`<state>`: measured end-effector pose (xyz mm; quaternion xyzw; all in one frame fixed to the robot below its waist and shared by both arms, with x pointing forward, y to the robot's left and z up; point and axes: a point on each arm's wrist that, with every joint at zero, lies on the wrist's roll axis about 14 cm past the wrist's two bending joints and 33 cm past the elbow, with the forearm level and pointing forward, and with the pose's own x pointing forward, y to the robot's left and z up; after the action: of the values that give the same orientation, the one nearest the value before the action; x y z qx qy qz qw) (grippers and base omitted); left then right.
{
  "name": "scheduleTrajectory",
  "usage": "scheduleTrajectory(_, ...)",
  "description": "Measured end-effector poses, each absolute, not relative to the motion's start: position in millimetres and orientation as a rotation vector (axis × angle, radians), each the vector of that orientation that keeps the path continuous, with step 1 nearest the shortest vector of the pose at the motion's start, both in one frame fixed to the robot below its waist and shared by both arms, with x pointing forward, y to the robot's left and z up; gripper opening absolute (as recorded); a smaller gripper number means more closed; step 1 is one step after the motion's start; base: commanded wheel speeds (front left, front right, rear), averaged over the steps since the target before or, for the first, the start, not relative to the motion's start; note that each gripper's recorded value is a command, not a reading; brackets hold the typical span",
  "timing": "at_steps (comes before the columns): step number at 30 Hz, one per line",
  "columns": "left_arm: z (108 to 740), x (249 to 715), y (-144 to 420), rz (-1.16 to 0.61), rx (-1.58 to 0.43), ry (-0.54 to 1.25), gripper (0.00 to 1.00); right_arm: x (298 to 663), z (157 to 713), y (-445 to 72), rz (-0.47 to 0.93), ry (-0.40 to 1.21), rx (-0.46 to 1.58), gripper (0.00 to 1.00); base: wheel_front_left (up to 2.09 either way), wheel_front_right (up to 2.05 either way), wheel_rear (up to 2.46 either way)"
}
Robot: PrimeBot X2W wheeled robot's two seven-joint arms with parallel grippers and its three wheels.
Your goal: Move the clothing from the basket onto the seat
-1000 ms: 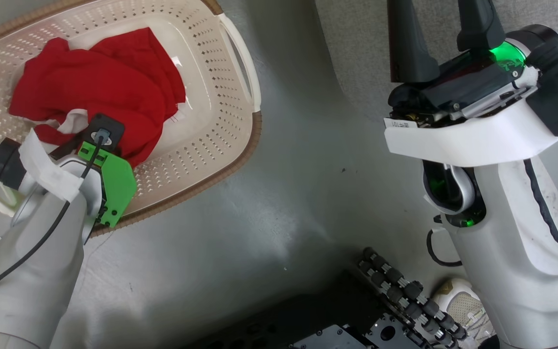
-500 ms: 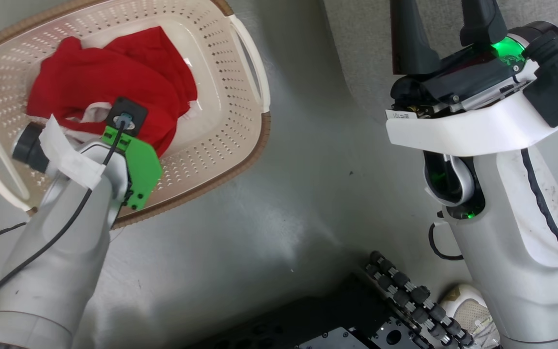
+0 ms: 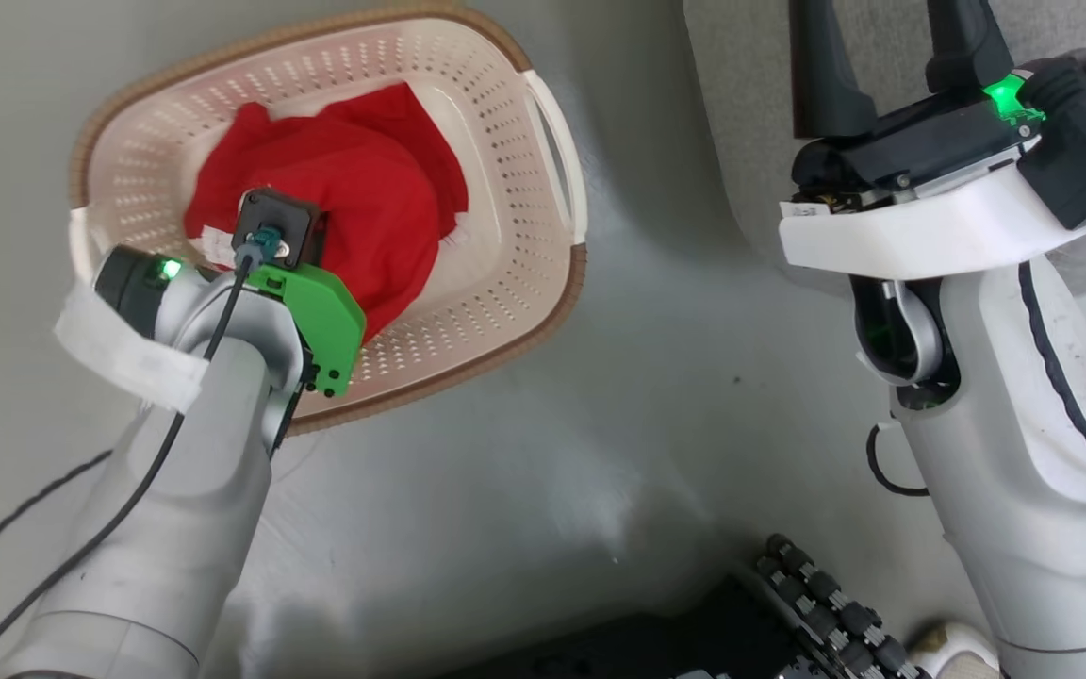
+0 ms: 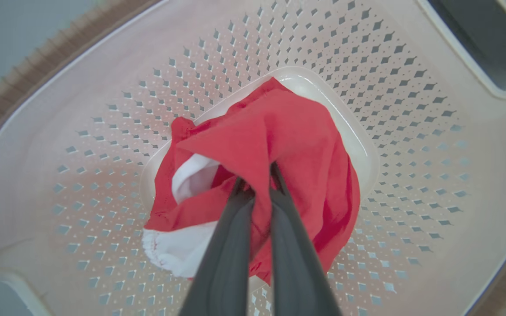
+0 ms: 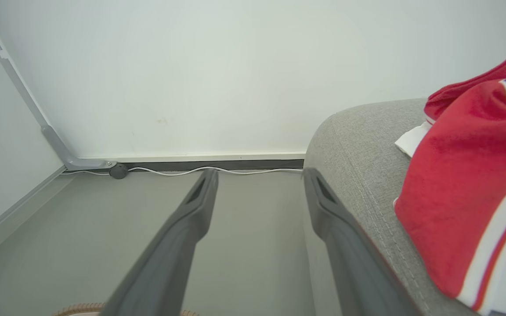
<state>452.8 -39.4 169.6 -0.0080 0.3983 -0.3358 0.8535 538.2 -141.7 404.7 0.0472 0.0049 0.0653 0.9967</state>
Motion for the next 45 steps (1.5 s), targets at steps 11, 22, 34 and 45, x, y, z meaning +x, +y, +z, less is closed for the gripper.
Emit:
scheduleTrajectory(11, 225, 464, -3, -0.544, -0.115, 0.685, 0.00, 529, 420, -140, 0.138, 0.013, 0.087, 1.00, 0.00, 0.00, 0.00)
scheduleTrajectory(22, 286, 467, 33, -0.424, -0.143, 0.559, 0.00, 511, 443, -128, 0.169, 0.006, 0.093, 1.00, 0.00, 0.00, 0.00)
scheduleTrajectory(34, 351, 458, 57, -0.357, -0.151, 0.425, 0.00, 482, 475, -115, 0.208, -0.021, 0.111, 1.00, 0.00, 0.00, 0.00)
scheduleTrajectory(45, 447, 467, 60, -0.346, -0.190, 0.166, 0.00, 448, 495, -108, 0.231, -0.037, 0.135, 1.00, 0.00, 0.00, 0.00)
